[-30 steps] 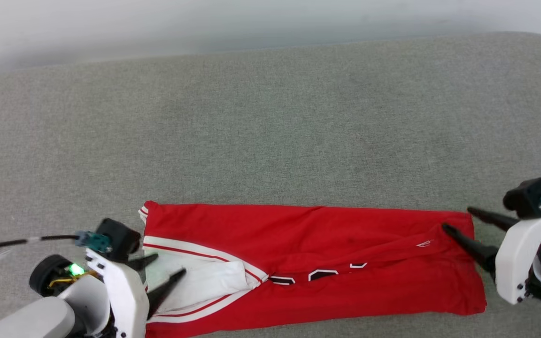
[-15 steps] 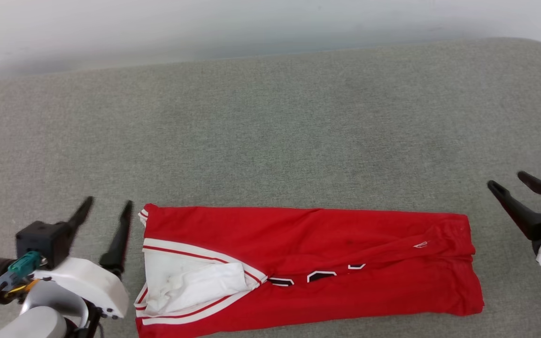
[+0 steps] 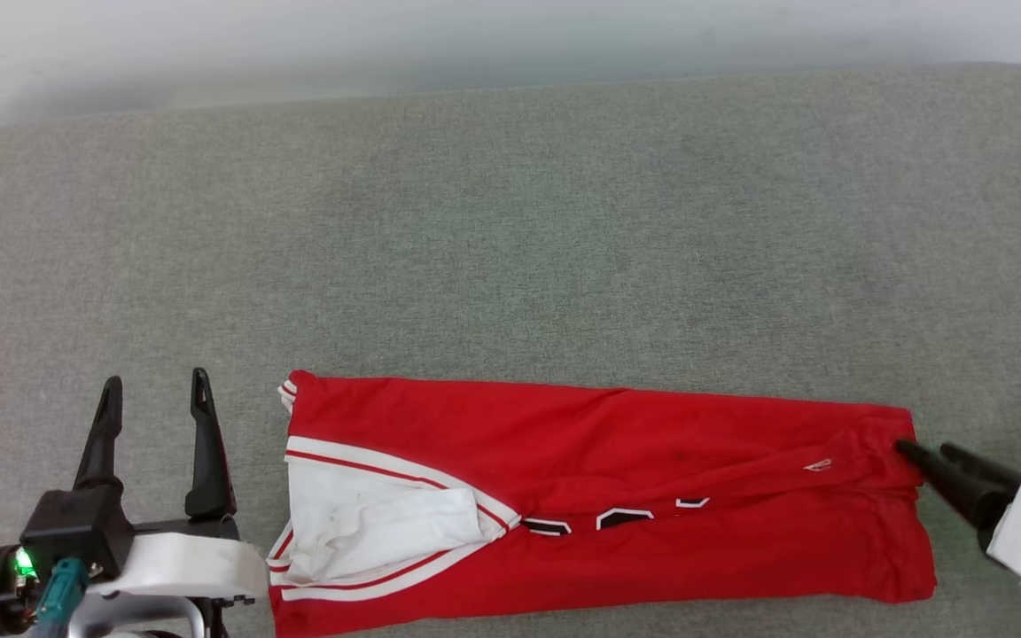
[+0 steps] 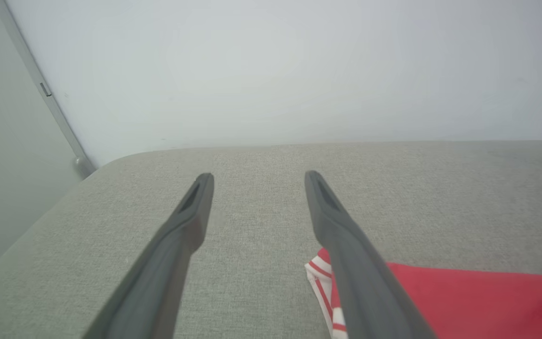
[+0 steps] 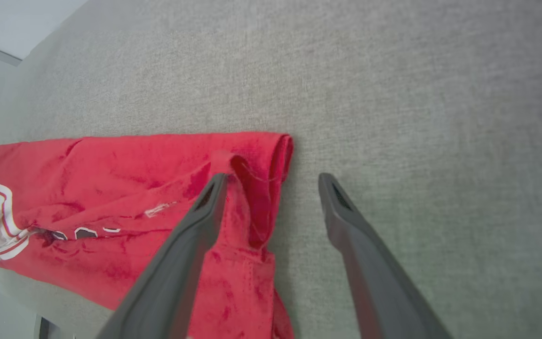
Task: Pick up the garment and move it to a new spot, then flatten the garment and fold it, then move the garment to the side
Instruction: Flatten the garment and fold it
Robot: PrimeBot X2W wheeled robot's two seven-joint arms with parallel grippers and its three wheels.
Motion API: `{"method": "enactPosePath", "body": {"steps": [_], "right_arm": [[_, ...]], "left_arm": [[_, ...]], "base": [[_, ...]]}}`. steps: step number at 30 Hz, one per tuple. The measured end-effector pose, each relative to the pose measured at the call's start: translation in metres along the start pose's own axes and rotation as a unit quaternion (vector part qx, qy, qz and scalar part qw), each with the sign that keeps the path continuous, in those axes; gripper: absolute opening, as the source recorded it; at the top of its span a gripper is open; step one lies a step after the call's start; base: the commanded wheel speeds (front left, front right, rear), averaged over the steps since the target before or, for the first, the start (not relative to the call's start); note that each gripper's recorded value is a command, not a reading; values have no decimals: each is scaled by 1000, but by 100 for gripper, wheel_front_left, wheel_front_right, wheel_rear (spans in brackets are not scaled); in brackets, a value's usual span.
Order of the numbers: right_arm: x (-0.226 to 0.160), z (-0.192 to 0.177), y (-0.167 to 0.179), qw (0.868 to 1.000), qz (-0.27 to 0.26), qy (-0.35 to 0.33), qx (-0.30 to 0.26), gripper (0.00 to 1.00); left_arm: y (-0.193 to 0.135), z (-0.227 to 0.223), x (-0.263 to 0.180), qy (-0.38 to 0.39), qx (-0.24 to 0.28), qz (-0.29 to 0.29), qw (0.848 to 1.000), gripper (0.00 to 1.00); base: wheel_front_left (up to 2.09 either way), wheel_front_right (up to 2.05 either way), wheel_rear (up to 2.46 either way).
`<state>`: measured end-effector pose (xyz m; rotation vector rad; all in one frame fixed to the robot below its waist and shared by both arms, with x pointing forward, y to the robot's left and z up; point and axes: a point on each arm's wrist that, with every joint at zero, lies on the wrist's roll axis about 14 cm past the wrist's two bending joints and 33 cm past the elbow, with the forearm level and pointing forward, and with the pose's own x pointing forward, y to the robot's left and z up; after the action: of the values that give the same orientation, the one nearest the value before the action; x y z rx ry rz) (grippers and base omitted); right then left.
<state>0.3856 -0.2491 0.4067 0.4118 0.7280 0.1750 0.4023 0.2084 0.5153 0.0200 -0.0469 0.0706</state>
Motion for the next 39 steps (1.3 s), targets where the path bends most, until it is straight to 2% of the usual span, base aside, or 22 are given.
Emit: {"method": "enactPosePath", "body": {"steps": [9,17,18,19,20,29,39], "right_arm": [[17,-46,22,995,30,78,51,100],[29,-61,38,992,47,104,50,100],[30,-61,39,992,48,105,48,69],[31,-61,39,992,47,104,46,26],[31,-60,39,993,47,102,45,0],[25,-47,39,995,48,80,29,0],[-12,-5,-10,998,-12,54,-25,0]], "left_arm": [[1,5,-7,-32,4,30,999,100],[1,2,-7,-37,7,44,998,100],[1,2,-8,-38,8,44,998,100],[1,2,-8,-39,8,46,998,100],[1,2,-8,-39,8,46,998,100],[4,3,-16,-41,20,52,998,100],[0,11,-23,-51,29,43,997,100]], "base": [[0,0,0],[0,0,0],[0,0,0],[0,0,0],[0,0,0],[0,0,0],[0,0,0]]}}
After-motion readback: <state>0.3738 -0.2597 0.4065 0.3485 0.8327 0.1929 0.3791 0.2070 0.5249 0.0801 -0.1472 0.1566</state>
